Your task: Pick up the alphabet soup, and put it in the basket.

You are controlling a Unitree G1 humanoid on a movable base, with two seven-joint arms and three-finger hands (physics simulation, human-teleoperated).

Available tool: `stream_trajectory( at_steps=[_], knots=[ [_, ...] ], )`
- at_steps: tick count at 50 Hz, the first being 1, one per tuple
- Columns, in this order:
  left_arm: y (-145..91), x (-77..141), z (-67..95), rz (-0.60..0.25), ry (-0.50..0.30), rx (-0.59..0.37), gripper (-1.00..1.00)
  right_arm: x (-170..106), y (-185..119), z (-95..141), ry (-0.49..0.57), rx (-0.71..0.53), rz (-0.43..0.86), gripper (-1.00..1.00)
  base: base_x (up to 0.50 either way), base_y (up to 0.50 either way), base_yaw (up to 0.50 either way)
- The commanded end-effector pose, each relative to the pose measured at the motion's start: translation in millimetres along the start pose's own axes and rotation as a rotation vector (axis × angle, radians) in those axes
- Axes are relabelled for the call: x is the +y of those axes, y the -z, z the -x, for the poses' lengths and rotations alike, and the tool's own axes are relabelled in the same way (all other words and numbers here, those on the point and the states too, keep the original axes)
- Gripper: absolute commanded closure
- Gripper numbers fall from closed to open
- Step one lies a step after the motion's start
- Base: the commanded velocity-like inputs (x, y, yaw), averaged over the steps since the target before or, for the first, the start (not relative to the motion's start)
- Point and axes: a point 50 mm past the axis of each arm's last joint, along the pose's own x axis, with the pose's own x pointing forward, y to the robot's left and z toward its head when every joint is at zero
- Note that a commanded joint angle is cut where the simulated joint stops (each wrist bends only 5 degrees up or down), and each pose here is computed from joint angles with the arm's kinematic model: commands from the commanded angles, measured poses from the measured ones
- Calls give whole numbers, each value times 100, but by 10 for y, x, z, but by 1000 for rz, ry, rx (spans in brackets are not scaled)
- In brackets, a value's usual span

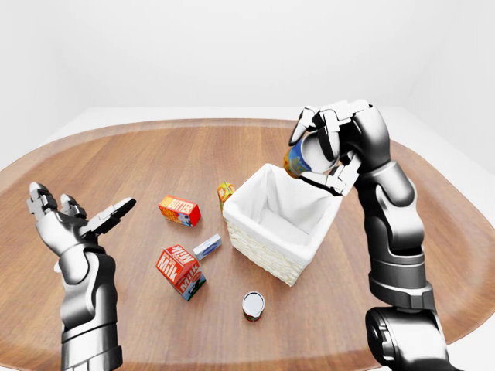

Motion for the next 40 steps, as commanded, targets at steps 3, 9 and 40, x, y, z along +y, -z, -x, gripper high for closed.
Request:
stream_trajectory(
  at_steps=[3, 9, 40],
  knots=[
    [-1, -1, -1, 0, 0, 0, -100, -30, -10, -23, 33, -10, -19, 100, 0, 0, 0],
    [5, -3, -8, 1, -1, 2, -100, -132, 347, -220, 58, 130, -103, 100, 0, 0, 0],
    [26, -4, -10, -4, 3, 1, -100, -92, 1458, -159, 56, 713, -328, 100, 0, 0, 0]
  ],
)
